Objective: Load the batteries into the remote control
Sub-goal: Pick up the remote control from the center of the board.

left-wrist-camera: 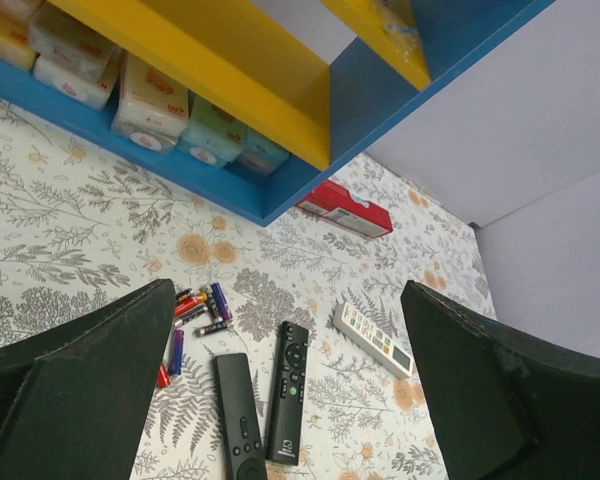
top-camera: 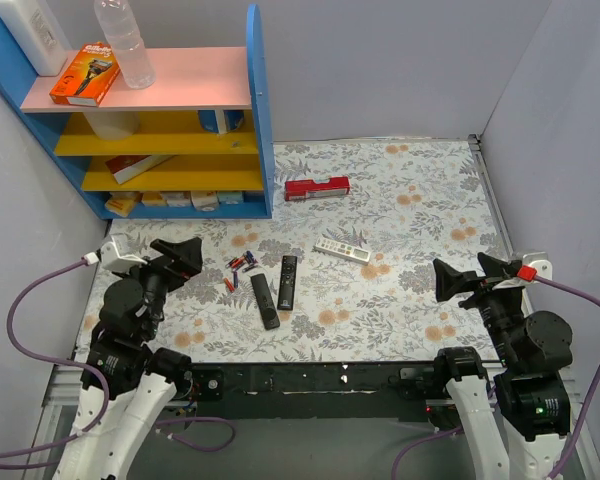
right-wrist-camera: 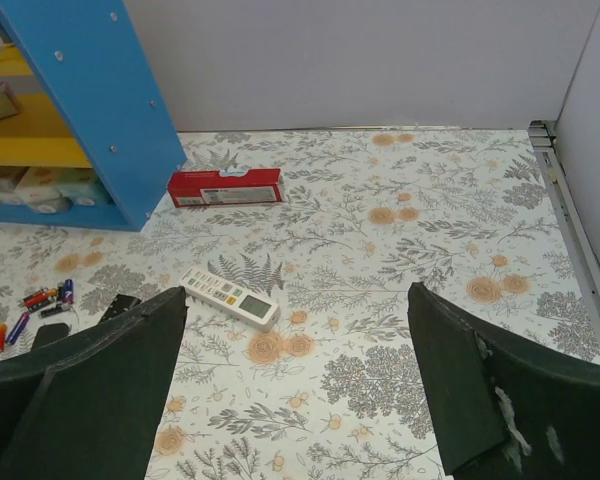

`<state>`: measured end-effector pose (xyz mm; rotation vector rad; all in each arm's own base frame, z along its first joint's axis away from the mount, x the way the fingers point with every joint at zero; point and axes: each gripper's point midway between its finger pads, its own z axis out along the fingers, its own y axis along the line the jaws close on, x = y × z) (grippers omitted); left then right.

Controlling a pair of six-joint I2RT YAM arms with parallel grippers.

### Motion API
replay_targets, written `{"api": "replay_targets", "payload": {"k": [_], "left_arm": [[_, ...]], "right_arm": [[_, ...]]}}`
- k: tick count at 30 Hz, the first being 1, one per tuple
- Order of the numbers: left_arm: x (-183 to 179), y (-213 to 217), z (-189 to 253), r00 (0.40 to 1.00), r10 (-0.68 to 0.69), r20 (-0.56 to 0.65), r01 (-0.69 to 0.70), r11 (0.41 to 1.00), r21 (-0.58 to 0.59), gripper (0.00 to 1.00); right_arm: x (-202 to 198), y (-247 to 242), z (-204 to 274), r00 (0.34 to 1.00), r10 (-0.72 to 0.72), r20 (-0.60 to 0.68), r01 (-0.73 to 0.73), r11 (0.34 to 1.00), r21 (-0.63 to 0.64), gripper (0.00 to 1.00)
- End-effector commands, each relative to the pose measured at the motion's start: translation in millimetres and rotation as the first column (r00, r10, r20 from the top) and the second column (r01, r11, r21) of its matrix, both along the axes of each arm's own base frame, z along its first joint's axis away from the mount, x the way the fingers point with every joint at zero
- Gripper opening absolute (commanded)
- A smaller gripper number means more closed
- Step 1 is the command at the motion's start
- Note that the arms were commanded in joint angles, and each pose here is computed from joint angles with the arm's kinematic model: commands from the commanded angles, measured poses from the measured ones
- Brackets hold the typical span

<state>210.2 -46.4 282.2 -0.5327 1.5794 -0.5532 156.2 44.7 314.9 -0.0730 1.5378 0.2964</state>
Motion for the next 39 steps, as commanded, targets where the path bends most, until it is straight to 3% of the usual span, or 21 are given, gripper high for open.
{"api": "replay_targets", "payload": {"k": [1, 5, 12, 20, 24, 39], "left_arm": [[10, -9, -21, 0.995, -0.023, -0.099, 0.023, 1.0, 0.004, 0.98], [13, -14, -38, 0.967, -0.02, -0.255, 0.019, 1.0, -0.005, 0.98], [24, -29, -74, 0.866, -0.024, -0.499, 0.03, 1.0, 0.003, 0.98], [20, -62, -152, 0.634, -0.107, -0.766, 0.101, 0.993, -0.056, 0.98], [15, -74, -178, 0.544, -0.053, -0.837, 0.103, 0.995, 0.003, 0.98], [15, -123, -214, 0.459, 0.119, -0.88, 0.178, 0.958, 0.223, 0.97]], "right_arm": [[7, 0, 3, 1.0, -0.007, 0.028, 0.006, 1.0, 0.016, 0.98], [15, 9, 0, 0.999, 0.031, 0.019, -0.032, 0.999, 0.039, 0.98], [33, 19, -32, 0.993, 0.06, -0.102, -0.048, 0.992, 0.117, 0.98], [38, 25, -52, 0.983, 0.09, -0.161, -0.071, 0.991, 0.118, 0.98], [38, 29, -59, 0.977, 0.114, -0.178, -0.093, 0.988, 0.12, 0.98], [42, 31, -68, 0.975, 0.12, -0.189, -0.097, 0.987, 0.128, 0.98]]}}
